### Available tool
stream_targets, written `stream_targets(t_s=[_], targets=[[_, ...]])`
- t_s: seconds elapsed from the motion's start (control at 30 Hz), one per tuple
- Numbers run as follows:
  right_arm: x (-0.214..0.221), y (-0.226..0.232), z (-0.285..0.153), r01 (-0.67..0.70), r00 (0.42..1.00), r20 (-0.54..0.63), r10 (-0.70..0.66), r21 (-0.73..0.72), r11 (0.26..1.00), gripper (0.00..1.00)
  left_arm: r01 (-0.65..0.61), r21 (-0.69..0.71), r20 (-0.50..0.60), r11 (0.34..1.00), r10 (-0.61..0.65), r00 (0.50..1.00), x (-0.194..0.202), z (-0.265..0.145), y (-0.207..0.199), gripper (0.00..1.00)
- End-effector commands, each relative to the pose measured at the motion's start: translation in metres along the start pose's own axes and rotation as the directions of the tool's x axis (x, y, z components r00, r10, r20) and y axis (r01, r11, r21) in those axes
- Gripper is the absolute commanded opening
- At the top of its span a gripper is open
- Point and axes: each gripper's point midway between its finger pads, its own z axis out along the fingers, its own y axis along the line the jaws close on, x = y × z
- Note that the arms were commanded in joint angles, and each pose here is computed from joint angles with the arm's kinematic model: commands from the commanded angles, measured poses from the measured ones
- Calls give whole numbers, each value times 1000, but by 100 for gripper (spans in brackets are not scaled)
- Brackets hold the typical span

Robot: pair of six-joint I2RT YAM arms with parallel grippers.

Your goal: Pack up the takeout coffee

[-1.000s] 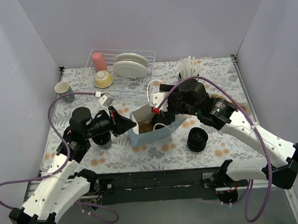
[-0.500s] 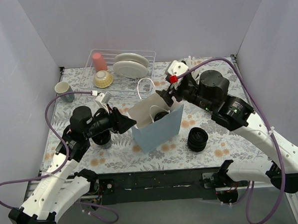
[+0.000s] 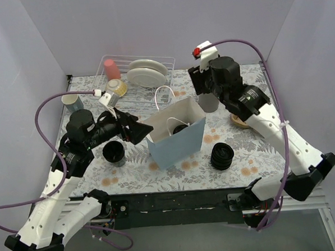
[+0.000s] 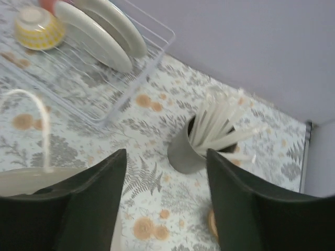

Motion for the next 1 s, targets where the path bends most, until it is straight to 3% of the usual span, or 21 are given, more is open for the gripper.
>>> stream_targets(t_s=[0.0,0.2,0.43,0.53,0.73,0.97], targets=[[30,-69,15,-163,974,-125,190,197,967,61,-50,-21,38,999,51,998,-22,-14,-9,98],[77,-136,51,-378,889,-152,433,294,878,54,27,-93,-10,995,-28,1000,-20,-23,-6,98],[115,-165,90,-512,801,-178,572,292,808,47,130,-219,-32,967,-140,990,-20,-29,7,98],[135,-172,97,-528,773,-210,599,313,790,46,142,-254,-8,957,-149,989,-23,-32,11,98],[144,-159,111,-554,771,-226,595,220,803,45,134,-284,-13,949,-144,990,-19,-37,16,98],[156,-159,116,-549,758,-261,597,240,801,42,125,-301,10,945,-128,992,-22,-41,18,98]])
